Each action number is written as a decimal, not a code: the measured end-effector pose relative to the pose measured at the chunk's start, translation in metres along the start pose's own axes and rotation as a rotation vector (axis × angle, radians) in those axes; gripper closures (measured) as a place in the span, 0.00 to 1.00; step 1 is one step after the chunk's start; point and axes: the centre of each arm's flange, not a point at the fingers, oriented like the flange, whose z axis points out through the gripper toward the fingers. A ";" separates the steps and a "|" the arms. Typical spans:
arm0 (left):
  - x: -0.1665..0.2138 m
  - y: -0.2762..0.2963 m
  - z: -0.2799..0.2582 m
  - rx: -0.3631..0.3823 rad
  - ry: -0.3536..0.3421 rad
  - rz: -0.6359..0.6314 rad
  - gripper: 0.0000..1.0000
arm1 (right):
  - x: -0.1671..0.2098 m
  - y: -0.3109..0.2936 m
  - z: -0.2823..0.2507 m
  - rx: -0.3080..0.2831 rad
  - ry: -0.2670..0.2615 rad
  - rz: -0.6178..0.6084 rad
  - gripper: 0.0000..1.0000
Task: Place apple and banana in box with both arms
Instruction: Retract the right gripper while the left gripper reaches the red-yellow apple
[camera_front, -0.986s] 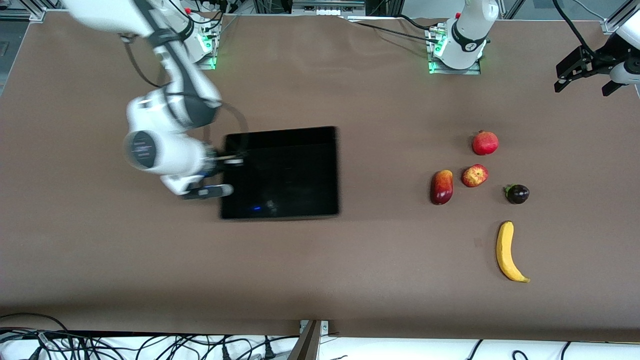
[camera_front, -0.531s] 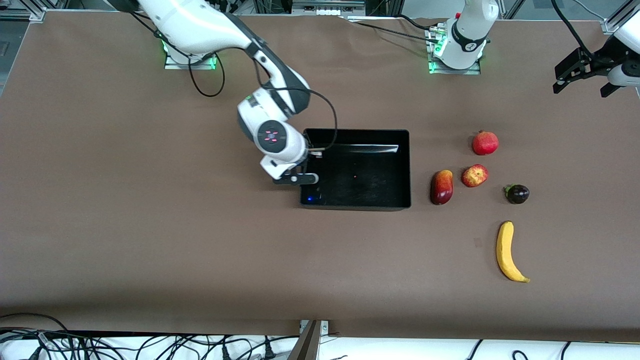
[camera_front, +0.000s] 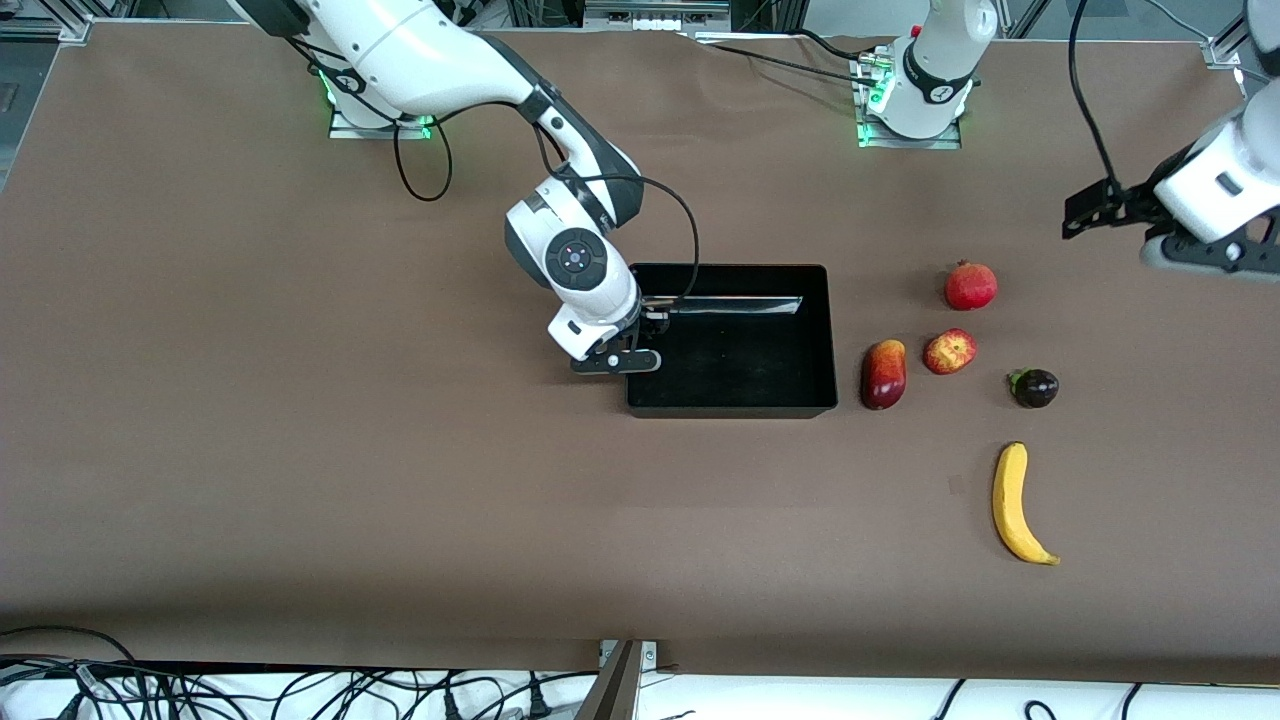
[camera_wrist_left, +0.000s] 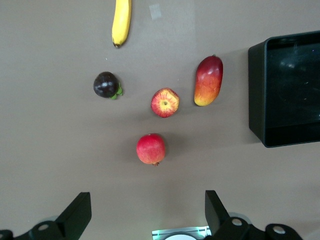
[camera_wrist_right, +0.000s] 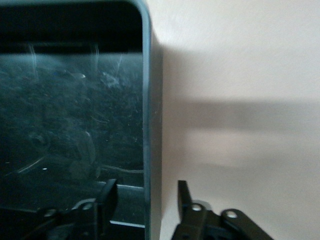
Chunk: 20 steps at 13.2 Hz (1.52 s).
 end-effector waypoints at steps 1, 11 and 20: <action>0.011 -0.002 0.015 -0.003 -0.008 0.000 0.00 | 0.005 0.008 -0.032 -0.014 0.001 0.003 0.25; 0.033 0.009 0.282 -0.011 0.022 0.272 0.00 | 0.063 0.302 -0.267 -0.202 -0.052 0.048 0.00; 0.038 0.015 0.307 0.010 0.089 0.513 0.00 | -0.004 0.455 -0.303 -0.175 0.078 0.081 0.00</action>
